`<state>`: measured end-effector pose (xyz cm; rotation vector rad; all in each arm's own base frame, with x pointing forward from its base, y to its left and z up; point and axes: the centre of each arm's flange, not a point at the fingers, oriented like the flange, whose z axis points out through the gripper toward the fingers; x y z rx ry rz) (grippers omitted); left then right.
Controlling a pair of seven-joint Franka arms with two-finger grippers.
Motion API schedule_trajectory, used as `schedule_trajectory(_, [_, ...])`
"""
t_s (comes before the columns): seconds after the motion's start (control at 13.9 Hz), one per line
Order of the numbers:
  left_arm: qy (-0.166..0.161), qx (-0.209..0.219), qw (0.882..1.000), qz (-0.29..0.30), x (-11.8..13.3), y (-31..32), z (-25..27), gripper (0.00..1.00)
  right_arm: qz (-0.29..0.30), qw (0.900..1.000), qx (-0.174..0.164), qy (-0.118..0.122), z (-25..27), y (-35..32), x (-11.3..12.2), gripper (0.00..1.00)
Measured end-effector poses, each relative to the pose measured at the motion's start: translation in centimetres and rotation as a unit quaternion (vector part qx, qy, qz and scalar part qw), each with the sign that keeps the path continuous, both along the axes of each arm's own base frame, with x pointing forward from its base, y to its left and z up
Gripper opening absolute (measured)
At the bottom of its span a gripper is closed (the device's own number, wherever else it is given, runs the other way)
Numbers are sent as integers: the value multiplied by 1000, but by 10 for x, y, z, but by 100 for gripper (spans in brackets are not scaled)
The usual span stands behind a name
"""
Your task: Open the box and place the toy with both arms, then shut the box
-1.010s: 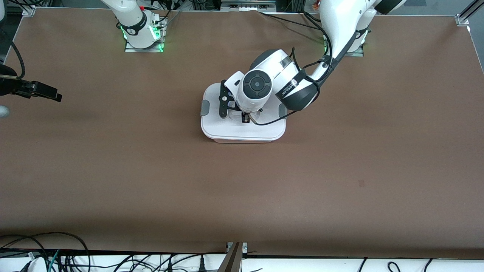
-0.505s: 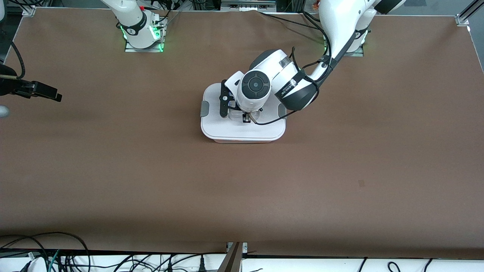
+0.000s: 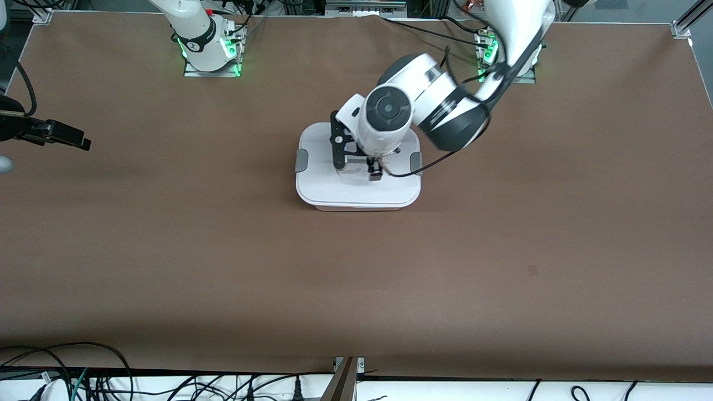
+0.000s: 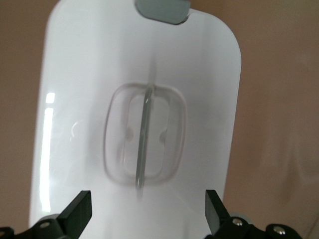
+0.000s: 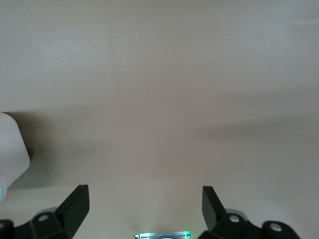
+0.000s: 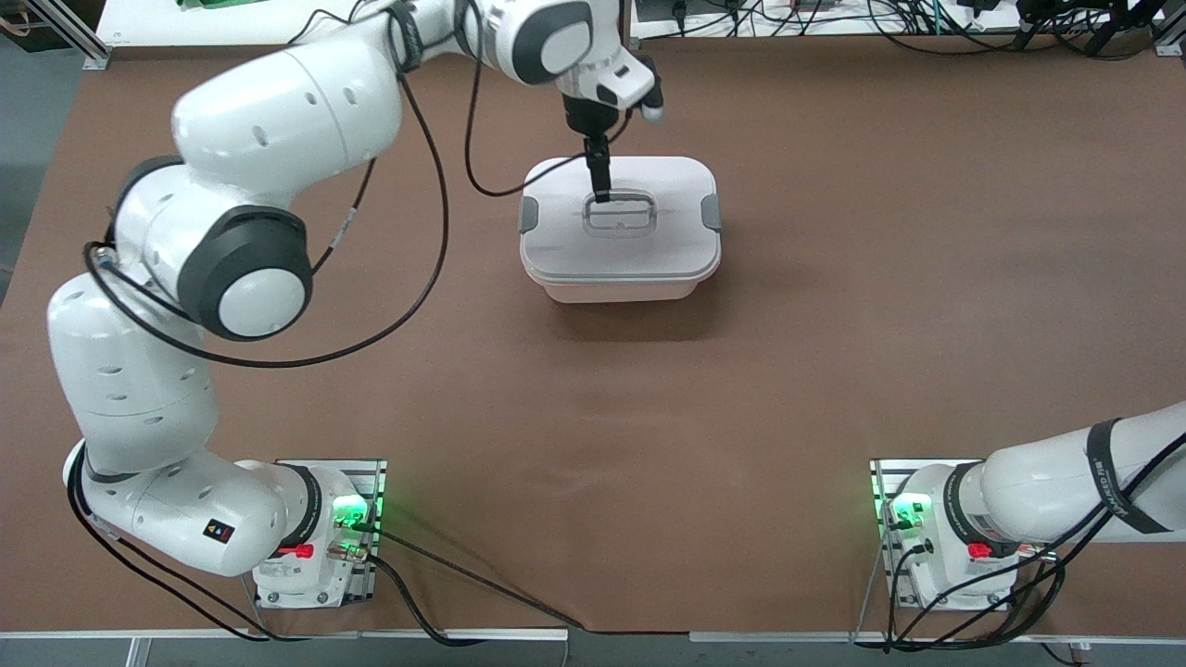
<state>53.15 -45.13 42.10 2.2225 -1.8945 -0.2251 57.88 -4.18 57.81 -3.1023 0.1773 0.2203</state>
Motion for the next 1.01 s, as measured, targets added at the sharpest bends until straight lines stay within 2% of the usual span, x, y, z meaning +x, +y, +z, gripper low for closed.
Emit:
schedule_trajectory(0.22, [-13,18,998,55,28,69,52,100,0,1000,0,0,0,0,0,100])
schedule_trajectory(0.43, [-21,59,992,110,61,147,67,100,0,1000,0,-1,0,0,0,100])
schedule_trajectory(0.58, [-29,92,984,148,74,189,75,100,1,1000,0,-2,0,1,0,100])
schedule_trajectory(0.87, [-48,105,969,218,96,262,104,100,1,1000,0,-3,1,1,1,100])
schedule_trajectory(1.01, [-64,113,958,256,97,286,121,100,1,1000,0,-3,1,1,1,100])
